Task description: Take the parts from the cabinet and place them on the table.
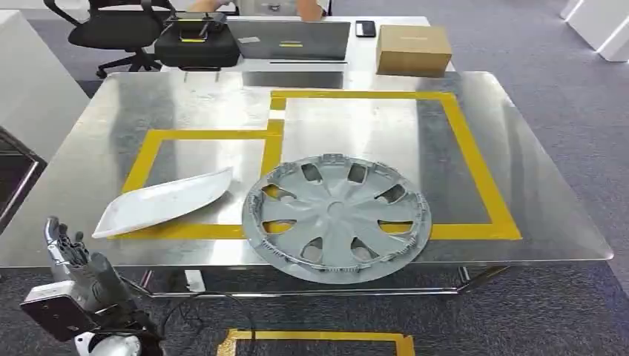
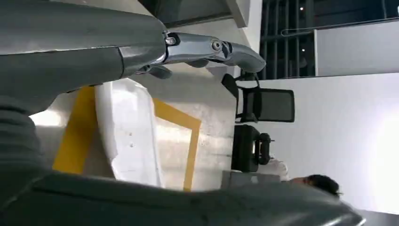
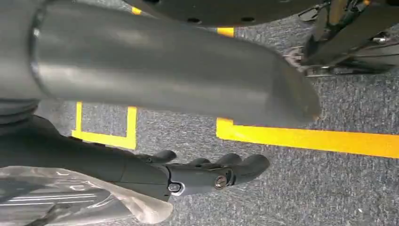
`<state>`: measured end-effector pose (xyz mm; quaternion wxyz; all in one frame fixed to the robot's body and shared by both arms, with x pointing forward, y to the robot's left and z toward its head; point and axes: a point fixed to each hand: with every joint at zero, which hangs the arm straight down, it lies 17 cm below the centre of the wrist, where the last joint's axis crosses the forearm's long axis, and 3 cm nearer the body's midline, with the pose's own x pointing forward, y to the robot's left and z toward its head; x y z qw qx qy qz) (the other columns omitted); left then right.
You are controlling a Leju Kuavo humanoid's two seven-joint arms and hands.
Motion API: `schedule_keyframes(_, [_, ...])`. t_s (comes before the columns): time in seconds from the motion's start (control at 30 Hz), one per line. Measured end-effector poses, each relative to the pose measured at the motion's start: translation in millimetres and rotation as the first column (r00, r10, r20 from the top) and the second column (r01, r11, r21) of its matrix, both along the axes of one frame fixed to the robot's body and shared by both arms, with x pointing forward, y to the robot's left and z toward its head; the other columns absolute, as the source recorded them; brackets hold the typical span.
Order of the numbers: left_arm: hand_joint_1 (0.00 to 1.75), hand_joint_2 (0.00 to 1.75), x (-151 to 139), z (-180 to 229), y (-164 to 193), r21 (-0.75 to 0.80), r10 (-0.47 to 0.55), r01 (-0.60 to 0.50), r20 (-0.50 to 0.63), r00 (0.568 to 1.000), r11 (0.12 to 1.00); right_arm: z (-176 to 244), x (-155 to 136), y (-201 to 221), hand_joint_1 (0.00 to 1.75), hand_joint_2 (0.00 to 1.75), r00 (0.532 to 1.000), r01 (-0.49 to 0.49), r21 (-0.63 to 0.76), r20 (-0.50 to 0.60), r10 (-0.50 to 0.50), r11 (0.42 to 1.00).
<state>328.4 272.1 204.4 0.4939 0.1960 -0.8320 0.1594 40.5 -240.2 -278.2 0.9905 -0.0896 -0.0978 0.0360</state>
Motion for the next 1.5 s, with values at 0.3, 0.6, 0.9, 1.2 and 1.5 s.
schedule_keyframes(0.3, [0.0,0.0,-13,-19,8,-0.062,0.036,-0.04,-0.063,0.997,0.997,2,3,-3,0.0,0.0,1.0,0.023,-0.017,0.009,-0.023,1.0])
schedule_keyframes(0.6, [0.0,0.0,-18,-27,9,-0.072,0.042,-0.049,-0.085,0.995,0.996,2,-3,0,0.0,0.0,0.999,0.038,-0.02,-0.003,-0.038,0.999])
schedule_keyframes(0.9, [0.0,0.0,-21,-26,8,-0.054,0.048,-0.053,-0.082,0.995,0.997,3,-3,5,0.0,0.0,0.999,0.041,-0.015,-0.007,-0.041,0.999])
schedule_keyframes(1.2, [0.0,0.0,-24,-28,14,-0.036,0.075,-0.079,-0.087,0.993,0.996,4,-2,4,0.0,0.0,0.999,0.042,-0.016,-0.003,-0.042,0.999])
schedule_keyframes(1.5, [0.0,0.0,-26,-30,18,-0.022,0.094,-0.097,-0.099,0.991,0.995,4,1,5,0.0,0.0,0.999,0.048,-0.017,0.0,-0.048,0.999])
